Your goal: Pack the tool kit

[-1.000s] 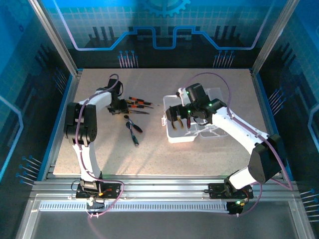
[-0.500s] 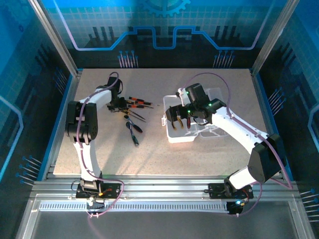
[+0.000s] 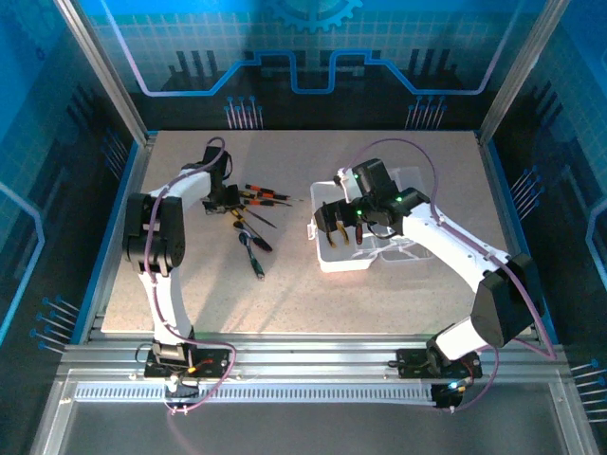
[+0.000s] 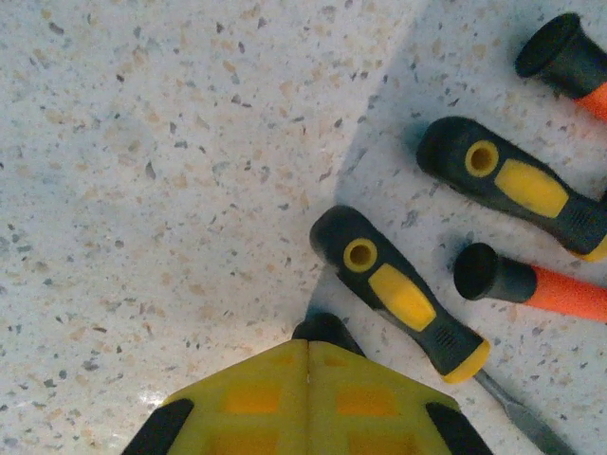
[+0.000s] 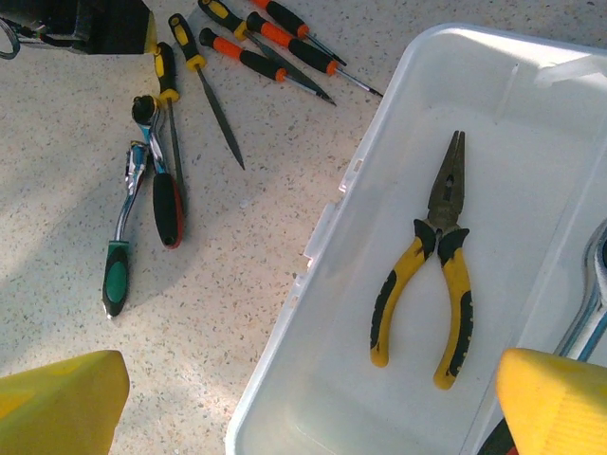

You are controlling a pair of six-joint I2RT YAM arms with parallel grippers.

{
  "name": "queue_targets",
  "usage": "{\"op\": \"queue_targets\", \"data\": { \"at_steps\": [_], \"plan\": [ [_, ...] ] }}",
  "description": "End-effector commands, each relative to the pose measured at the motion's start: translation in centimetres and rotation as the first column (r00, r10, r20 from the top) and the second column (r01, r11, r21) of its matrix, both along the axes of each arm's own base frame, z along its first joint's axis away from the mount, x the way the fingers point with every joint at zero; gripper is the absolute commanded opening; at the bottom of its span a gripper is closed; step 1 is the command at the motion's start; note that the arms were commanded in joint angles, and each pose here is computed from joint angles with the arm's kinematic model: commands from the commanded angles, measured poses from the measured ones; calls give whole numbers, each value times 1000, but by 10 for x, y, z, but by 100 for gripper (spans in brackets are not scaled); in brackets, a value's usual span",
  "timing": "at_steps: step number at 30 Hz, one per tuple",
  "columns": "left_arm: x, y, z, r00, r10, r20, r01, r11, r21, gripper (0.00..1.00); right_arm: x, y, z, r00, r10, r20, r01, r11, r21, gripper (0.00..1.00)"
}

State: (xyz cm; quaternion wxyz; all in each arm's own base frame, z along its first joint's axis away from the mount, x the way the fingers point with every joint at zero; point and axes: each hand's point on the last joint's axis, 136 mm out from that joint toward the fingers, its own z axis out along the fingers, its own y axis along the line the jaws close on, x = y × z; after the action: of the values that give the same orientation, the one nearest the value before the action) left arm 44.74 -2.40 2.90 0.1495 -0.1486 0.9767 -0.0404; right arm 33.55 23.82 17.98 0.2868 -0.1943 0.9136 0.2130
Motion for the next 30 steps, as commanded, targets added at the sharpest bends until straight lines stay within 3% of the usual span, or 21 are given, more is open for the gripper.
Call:
{"op": "queue_targets", "data": {
  "at_steps": [1,21,26,30],
  "plan": [
    [-26,-4,-5,997,-26,-76,24,999,-26,2,-1,7,5,999,32,1,-32,999,8,100],
    [-27,-13,14,999,-46,-28,43,996,-79,0,3,25,-3,997,82,-7,-82,996,34,100],
    [-21,-17,13,999,-43,-19,41,995,-95,31,3,25,-5,996,86,-10,-85,996,32,100],
    [-16,-21,14,999,-39,-6,38,992,-120,38,2,25,-6,996,88,-12,-87,996,28,100]
  ]
}}
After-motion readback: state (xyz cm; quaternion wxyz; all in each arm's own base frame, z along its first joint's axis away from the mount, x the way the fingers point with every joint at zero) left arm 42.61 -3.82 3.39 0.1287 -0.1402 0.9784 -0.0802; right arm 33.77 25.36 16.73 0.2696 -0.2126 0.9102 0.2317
